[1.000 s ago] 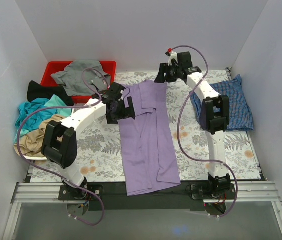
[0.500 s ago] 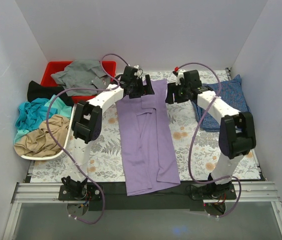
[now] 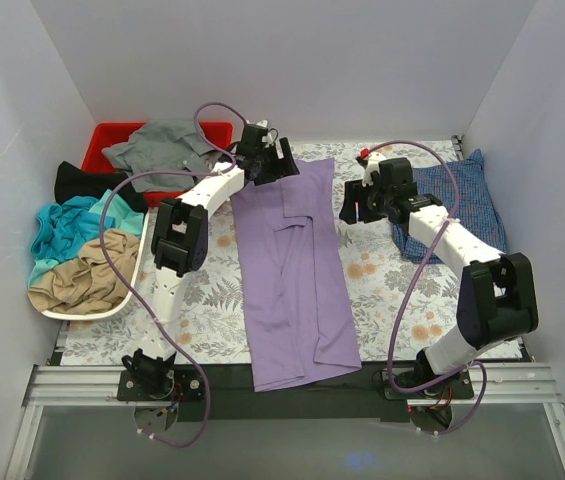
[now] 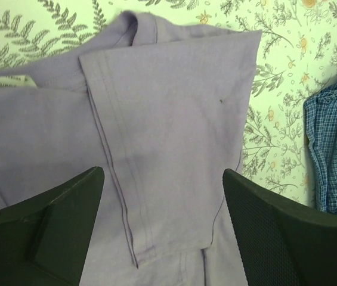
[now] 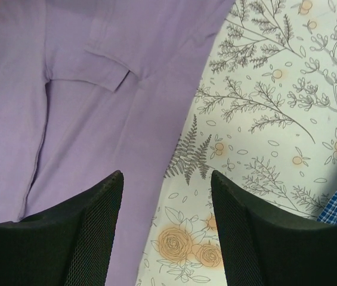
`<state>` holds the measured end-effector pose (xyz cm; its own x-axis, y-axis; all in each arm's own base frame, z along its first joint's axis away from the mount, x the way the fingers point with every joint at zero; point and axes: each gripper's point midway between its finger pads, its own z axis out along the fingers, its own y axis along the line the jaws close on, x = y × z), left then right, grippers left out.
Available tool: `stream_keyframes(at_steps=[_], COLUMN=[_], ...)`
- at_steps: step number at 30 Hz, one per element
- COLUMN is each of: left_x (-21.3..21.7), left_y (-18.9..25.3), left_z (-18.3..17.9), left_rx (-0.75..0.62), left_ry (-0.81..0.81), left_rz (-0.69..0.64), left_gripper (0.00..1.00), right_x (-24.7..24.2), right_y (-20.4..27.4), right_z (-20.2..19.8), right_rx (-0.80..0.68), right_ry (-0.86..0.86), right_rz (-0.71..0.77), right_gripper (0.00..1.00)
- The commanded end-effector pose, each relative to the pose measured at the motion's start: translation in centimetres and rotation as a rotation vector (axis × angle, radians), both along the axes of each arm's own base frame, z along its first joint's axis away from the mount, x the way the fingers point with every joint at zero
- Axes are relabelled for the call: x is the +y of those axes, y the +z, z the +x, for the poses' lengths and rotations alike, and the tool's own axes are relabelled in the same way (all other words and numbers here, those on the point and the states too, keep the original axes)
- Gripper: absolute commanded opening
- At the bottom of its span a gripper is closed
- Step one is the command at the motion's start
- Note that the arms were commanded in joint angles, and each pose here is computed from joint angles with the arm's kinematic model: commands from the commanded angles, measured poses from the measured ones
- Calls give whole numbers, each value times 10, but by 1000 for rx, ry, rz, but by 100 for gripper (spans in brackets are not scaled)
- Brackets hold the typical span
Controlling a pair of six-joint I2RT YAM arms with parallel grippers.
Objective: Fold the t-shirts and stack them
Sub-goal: Fold the tshirt
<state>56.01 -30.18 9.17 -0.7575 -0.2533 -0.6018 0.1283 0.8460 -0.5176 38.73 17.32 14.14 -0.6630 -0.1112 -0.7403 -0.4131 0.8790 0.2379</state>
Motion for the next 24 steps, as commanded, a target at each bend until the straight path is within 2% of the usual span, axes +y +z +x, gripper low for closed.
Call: stream_keyframes(at_steps=[1, 14, 19, 20, 23, 24], left_x=[-5, 0, -1, -3, -3, -4], left_y=[7, -34, -37, -38, -38, -38], left_z=[6, 12, 9, 9, 9, 9], left_rx=[-14, 31, 46, 47, 46, 47], left_ry=[2, 37, 35, 33, 30, 28], left_rz=[-21, 23, 15, 13, 5, 3], left_gripper=[78, 70, 57, 51, 44, 37], right_x=[0, 1, 1, 1, 3, 3], right_y=[1, -20, -30, -31, -36, -38], right_z=[0, -12, -14, -14, -16, -16], right_rx=[-14, 50, 73, 77, 94, 98], right_ry=[0, 6, 2, 3, 13, 12], right_rz=[8, 16, 16, 18, 21, 24], right_gripper=[66, 66, 66, 66, 65, 65])
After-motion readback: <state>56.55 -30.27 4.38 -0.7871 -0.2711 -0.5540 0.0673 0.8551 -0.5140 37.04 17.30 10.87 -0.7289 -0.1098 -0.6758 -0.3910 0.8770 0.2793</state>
